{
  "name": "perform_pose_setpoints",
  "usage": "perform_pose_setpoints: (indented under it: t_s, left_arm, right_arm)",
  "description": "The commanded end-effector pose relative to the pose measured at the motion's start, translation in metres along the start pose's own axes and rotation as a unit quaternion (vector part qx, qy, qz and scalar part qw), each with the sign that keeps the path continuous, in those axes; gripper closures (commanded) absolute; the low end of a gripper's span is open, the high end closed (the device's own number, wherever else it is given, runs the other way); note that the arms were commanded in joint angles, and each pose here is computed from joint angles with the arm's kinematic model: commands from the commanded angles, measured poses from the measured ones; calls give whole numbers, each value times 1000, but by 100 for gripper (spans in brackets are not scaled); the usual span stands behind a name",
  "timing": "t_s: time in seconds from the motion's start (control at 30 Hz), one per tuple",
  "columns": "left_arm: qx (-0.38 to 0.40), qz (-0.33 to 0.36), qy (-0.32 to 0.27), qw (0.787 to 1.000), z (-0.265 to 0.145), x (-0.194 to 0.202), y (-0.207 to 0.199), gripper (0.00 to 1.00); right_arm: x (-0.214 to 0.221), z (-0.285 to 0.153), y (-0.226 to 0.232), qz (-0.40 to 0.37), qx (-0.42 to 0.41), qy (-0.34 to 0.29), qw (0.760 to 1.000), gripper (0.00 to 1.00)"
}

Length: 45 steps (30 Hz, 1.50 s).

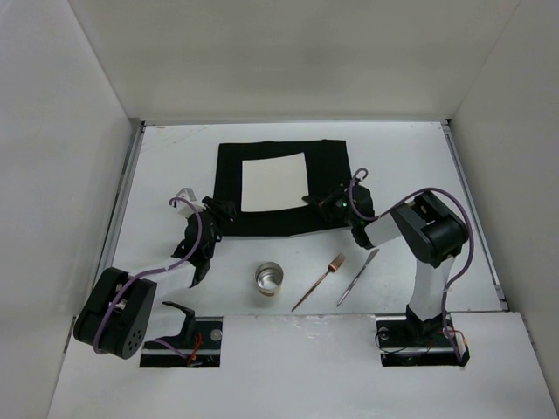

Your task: Set the dinner table for one person

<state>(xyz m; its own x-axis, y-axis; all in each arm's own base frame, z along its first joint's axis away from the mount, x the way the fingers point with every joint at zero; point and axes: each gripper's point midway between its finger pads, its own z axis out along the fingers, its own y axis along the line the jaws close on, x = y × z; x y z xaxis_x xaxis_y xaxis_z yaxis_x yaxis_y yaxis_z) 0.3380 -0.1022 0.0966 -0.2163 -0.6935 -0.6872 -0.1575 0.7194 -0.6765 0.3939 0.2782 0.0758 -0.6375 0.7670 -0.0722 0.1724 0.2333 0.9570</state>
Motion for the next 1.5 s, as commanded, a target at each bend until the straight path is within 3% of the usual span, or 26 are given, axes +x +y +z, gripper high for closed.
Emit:
perform_pose_setpoints:
  t_s: [0.0, 0.3, 0.53, 0.8, 0.87, 1.03, 1.1, 1.23, 1.47]
  left_arm:
    - [16, 3, -19, 1000, 0, -9, -10, 58]
    - [15, 3, -20, 1000, 1, -9, -10, 58]
    - [15, 5, -24, 1000, -1, -12, -9, 58]
    - [19, 13, -22, 999, -2, -10, -14, 59]
    - [27, 23, -16, 999, -4, -5, -20, 59]
    - [38, 54, 0, 998, -8, 6, -38, 67]
    - [42, 71, 3, 997, -13, 7, -46, 72]
    - [59, 126, 29, 990, -35, 12, -65, 81]
    - [63, 230, 82, 968, -88, 16, -64, 79]
  right_arm:
    - [-8, -8, 72, -9, -139, -25, 990, 96]
    - [-7, -6, 38, -15, -71, -27, 997, 64]
    - [-10, -21, 2, -47, 12, -40, 998, 57]
    - [-34, -59, -5, -130, 70, -79, 986, 47]
    - [-36, -63, 6, -164, 75, -83, 980, 49]
    - [-39, -61, 47, -263, 78, -92, 957, 84]
    - [-41, -61, 54, -289, 82, -93, 949, 94]
    - [-36, -65, 50, -322, 88, -84, 939, 97]
    - [-18, -72, 44, -362, 86, -66, 926, 96]
